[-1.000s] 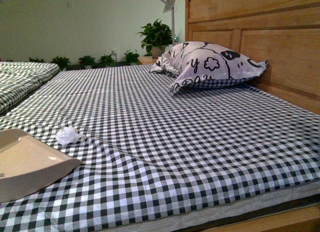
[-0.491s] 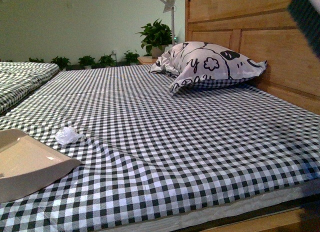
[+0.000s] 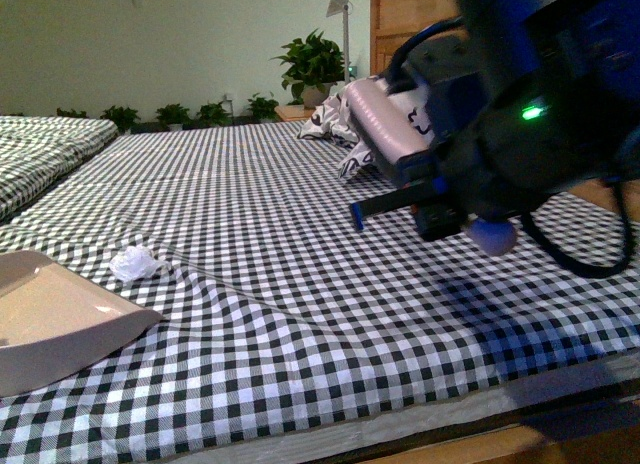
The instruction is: Clean up trash
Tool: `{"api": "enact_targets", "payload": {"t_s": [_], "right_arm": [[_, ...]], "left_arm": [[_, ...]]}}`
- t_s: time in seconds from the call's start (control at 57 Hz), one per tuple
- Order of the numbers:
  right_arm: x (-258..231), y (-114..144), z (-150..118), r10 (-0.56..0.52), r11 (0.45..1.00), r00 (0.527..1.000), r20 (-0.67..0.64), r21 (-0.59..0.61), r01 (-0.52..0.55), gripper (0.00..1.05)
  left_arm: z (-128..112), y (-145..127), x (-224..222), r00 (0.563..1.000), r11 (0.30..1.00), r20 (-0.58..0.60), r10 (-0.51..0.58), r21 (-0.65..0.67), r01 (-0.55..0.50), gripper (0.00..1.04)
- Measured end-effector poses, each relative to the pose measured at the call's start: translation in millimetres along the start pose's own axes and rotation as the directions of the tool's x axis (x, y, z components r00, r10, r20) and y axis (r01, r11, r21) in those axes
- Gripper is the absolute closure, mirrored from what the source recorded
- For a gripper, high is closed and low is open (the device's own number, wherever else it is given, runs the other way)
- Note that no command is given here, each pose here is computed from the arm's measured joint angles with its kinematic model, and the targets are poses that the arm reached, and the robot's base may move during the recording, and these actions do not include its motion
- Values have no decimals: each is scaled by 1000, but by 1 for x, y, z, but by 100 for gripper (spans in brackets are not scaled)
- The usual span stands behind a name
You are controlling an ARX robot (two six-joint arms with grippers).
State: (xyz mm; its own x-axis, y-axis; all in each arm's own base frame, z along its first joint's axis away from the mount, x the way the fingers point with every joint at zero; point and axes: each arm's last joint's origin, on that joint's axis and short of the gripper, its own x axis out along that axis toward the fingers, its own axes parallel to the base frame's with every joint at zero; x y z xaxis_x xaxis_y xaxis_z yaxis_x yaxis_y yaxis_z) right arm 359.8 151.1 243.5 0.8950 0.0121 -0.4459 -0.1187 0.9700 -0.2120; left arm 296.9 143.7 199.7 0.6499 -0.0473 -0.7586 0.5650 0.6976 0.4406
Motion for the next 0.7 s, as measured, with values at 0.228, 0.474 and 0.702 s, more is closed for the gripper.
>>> {"api": "enact_targets", "payload": {"t_s": [0.228,0.474,0.702], "right_arm": [[57,40,24,53,995,998,-31,-88,-56,85],[78,73,49,86,991,996,-3,-104,-86,85],[88,109,42,129,976,989,-74,-165,-139,85]], "left_arm": [[0,0,0,1000,1000,0,0,0,0,78],[0,0,0,1000,1000,0,0,0,0,78],[0,0,0,1000,1000,0,0,0,0,78]]}}
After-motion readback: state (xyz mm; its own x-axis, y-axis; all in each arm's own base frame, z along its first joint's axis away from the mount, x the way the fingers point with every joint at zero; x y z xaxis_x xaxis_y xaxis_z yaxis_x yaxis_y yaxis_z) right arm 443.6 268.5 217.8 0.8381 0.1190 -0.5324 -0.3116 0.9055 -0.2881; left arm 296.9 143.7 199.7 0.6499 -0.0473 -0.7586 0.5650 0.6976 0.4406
